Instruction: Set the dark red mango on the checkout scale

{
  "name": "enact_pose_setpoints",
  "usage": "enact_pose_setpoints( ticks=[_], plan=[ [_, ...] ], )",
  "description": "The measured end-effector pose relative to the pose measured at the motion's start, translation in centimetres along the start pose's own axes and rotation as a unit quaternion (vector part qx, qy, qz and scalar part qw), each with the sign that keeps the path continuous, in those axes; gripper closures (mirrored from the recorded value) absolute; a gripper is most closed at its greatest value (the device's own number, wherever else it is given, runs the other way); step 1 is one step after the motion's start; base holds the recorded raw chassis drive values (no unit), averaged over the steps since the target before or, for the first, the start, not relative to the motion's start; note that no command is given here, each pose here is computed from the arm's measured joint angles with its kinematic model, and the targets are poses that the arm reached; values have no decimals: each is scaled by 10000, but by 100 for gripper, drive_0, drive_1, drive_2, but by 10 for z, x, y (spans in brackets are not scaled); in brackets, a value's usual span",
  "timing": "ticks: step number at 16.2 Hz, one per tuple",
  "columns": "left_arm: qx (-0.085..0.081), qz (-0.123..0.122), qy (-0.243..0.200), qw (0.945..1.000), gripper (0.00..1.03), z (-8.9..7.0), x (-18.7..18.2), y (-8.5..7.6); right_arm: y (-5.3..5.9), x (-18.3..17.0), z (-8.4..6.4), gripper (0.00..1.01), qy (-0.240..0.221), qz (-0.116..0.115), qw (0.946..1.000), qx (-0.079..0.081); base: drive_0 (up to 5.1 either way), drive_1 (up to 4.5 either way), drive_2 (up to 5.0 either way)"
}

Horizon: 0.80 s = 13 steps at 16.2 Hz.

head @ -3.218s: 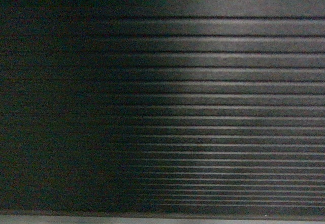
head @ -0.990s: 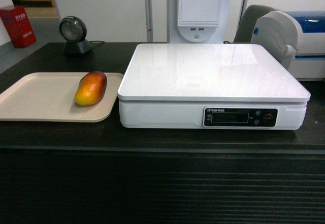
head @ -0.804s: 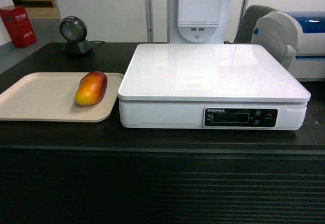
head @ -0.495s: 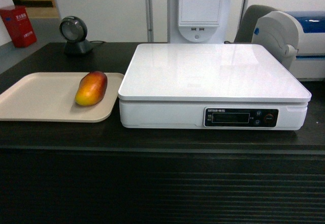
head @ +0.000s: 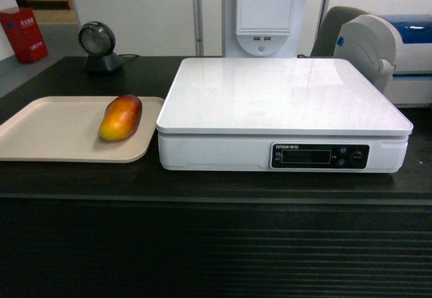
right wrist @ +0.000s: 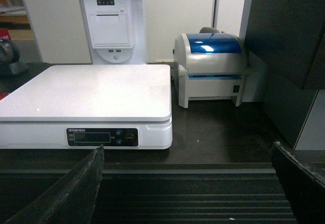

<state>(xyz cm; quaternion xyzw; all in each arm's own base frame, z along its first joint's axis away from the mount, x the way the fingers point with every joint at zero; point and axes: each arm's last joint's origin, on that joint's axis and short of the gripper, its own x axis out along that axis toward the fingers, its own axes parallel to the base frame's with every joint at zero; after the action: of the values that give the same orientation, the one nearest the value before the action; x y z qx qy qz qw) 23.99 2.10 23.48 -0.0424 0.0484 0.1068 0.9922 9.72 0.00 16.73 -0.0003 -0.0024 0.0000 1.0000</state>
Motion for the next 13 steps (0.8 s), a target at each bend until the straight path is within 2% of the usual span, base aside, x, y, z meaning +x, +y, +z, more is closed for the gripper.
enact_pose_setpoints(
  ticks=[2, 4, 7, 10, 11, 13],
  plan=[
    [322, -449, 464, 9974, 5, -7, 48, -3, 0, 0, 0, 3, 2, 2, 10000, 0, 0, 0, 0],
    [506, -782, 943, 9912, 5, -15, 94, -10, 0, 0, 0, 3, 0, 2, 10000, 0, 0, 0, 0],
    [694, -1088, 1476, 9806, 5, -25, 160, -27, 0, 0, 0, 3, 0, 2, 10000, 0, 0, 0, 0],
    [929, -1364, 1997, 9659, 5, -45, 218, -55, 0, 0, 0, 3, 0, 2, 10000, 0, 0, 0, 0],
    [960, -1445, 2164, 9608, 5, -53, 234, -62, 0, 0, 0, 3, 0, 2, 10000, 0, 0, 0, 0],
    [989, -1540, 2310, 9556, 5, -59, 249, -71, 0, 0, 0, 3, 0, 2, 10000, 0, 0, 0, 0]
  ],
)
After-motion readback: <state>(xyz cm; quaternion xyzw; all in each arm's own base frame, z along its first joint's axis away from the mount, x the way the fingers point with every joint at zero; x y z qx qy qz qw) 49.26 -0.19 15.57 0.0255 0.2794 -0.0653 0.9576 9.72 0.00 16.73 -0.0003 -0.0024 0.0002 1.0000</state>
